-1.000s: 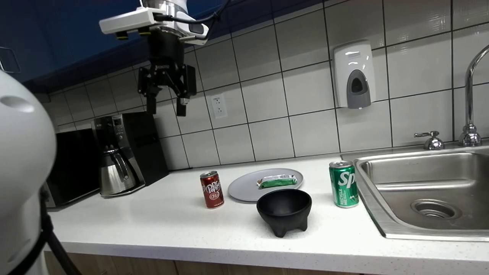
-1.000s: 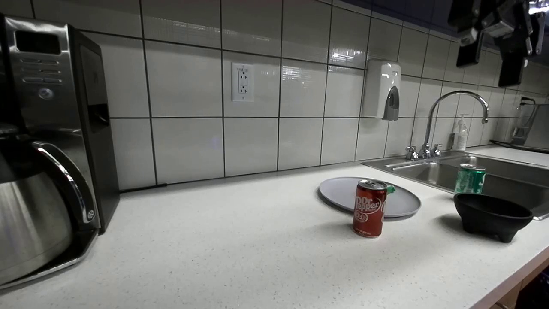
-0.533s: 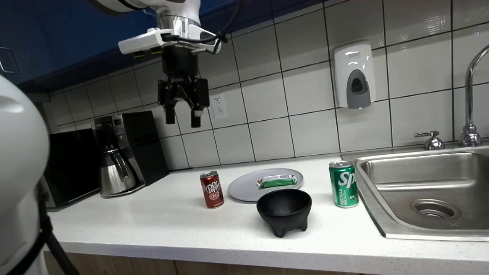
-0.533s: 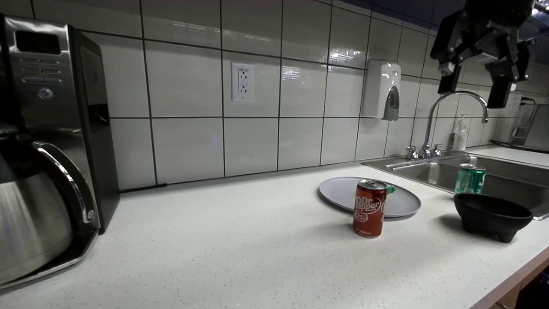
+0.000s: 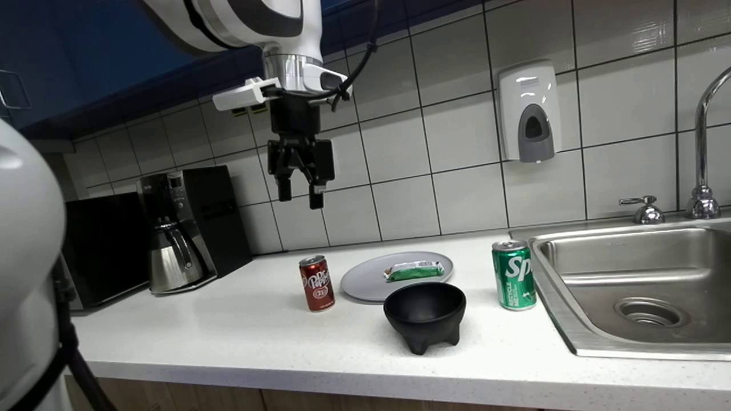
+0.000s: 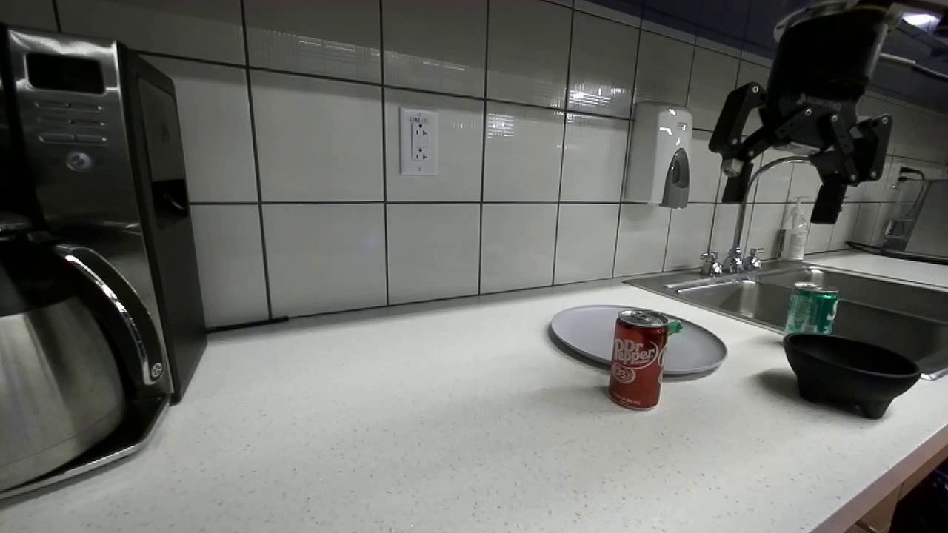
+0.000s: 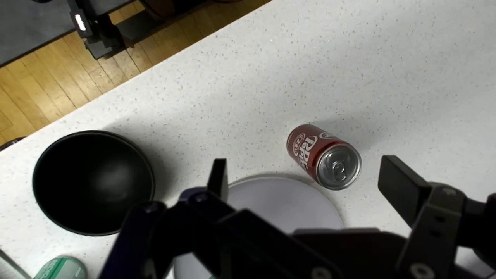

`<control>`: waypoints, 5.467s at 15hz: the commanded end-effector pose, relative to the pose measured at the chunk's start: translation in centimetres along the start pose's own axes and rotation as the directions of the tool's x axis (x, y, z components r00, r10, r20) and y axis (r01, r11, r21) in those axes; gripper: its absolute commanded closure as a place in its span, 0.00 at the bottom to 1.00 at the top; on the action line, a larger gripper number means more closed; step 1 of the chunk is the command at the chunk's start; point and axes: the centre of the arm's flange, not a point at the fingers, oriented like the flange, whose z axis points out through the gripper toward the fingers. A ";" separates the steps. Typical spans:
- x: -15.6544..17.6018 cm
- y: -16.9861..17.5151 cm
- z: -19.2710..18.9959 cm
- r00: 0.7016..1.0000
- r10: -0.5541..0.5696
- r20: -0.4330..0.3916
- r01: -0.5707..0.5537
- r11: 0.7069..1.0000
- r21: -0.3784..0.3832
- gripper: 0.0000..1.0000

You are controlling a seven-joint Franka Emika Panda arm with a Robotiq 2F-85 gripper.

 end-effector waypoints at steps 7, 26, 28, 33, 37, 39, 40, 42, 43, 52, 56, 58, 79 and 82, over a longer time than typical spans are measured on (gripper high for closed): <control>5.6 0.1 2.9 0.984 0.176 -0.016 -0.176 0.984 0.003 0.00; 18.0 -0.5 6.6 0.910 0.413 -0.030 -0.413 0.911 0.007 0.00; 19.0 -0.4 7.4 0.900 0.435 -0.026 -0.435 0.901 -0.003 0.00; 21.3 0.2 9.7 0.872 0.489 -0.032 -0.490 0.871 -0.030 0.00; 22.9 0.8 11.5 0.846 0.531 -0.047 -0.533 0.844 -0.056 0.00; 23.6 1.0 12.4 0.834 0.549 -0.058 -0.552 0.831 -0.071 0.00; 23.9 1.0 12.8 0.827 0.558 -0.067 -0.562 0.823 -0.081 0.00; 24.5 1.0 13.4 0.820 0.568 -0.077 -0.573 0.814 -0.097 0.00; 24.7 1.0 13.7 0.817 0.571 -0.083 -0.577 0.810 -0.106 0.00; 24.8 0.7 16.1 0.795 0.595 -0.114 -0.606 0.776 -0.173 0.00; 24.6 1.1 16.9 0.788 0.606 -0.108 -0.615 0.766 -0.186 0.00; 24.6 1.4 17.2 0.784 0.612 -0.105 -0.620 0.762 -0.189 0.00; 24.4 1.8 17.3 0.778 0.618 -0.110 -0.627 0.757 -0.184 0.85; 24.1 1.4 16.3 0.781 0.611 -0.125 -0.624 0.764 -0.166 0.85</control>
